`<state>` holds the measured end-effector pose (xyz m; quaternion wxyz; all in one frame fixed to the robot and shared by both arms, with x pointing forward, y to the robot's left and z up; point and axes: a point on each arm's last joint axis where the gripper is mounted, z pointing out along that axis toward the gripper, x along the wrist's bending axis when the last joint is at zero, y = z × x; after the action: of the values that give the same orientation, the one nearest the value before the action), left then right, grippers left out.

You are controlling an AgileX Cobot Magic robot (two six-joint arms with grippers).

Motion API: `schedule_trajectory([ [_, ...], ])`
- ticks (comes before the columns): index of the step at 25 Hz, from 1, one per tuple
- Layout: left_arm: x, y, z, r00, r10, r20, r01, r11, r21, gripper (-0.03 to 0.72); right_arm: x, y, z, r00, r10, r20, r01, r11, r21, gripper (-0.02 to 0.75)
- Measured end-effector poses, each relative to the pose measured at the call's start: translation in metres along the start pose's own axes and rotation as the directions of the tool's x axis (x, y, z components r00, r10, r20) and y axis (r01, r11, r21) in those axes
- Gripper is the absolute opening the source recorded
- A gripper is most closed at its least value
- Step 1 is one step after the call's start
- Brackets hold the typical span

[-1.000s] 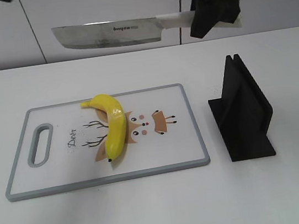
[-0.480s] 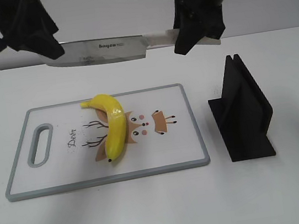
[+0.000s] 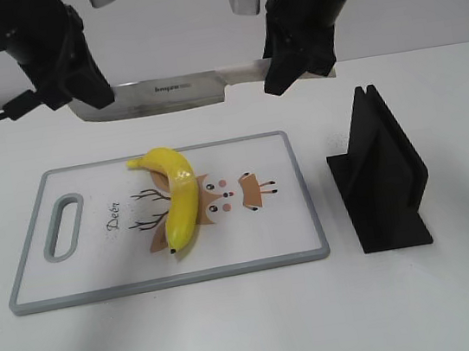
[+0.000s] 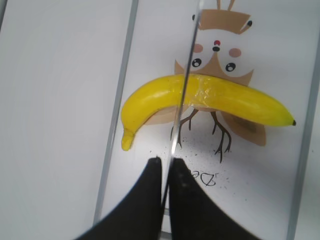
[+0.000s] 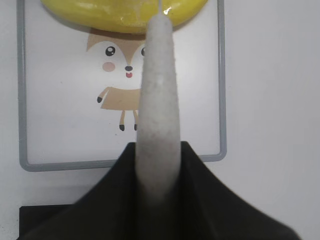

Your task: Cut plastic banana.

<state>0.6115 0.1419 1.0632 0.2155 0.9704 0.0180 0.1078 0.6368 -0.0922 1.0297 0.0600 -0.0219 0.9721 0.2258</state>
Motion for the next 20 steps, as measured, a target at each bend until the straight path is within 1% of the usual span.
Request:
schedule_trajectory([
  [3, 0.002, -0.005, 0.015, 1.000, -0.006, 0.029, 0.005, 1.000, 0.019, -0.010, -0.002, 0.000, 0.001, 1.000, -0.004, 0.012, 0.004, 1.000, -0.001, 0.168],
  [6, 0.005, -0.011, 0.035, 0.997, -0.039, 0.065, 0.036, 0.998, 0.042, -0.011, -0.003, -0.005, 0.015, 1.000, 0.027, -0.012, -0.027, 1.000, 0.011, 0.168],
  [10, 0.007, -0.023, 0.065, 0.991, -0.092, 0.099, 0.084, 0.993, 0.083, -0.011, -0.008, -0.020, 0.053, 0.995, 0.068, -0.073, -0.065, 0.997, 0.043, 0.168],
  [14, 0.002, -0.043, 0.108, 0.983, -0.138, 0.121, 0.124, 0.986, 0.116, -0.008, -0.010, -0.040, 0.103, 0.985, 0.113, -0.131, -0.102, 0.991, 0.083, 0.170],
  [16, 0.000, -0.045, 0.111, 0.982, -0.150, 0.112, 0.138, 0.984, 0.109, -0.006, -0.011, -0.045, 0.109, 0.980, 0.138, -0.143, -0.126, 0.988, 0.091, 0.174],
  [20, -0.001, -0.048, 0.114, 0.983, -0.155, 0.103, 0.144, 0.983, 0.110, -0.002, -0.012, -0.044, 0.108, 0.980, 0.146, -0.138, -0.135, 0.987, 0.088, 0.176],
])
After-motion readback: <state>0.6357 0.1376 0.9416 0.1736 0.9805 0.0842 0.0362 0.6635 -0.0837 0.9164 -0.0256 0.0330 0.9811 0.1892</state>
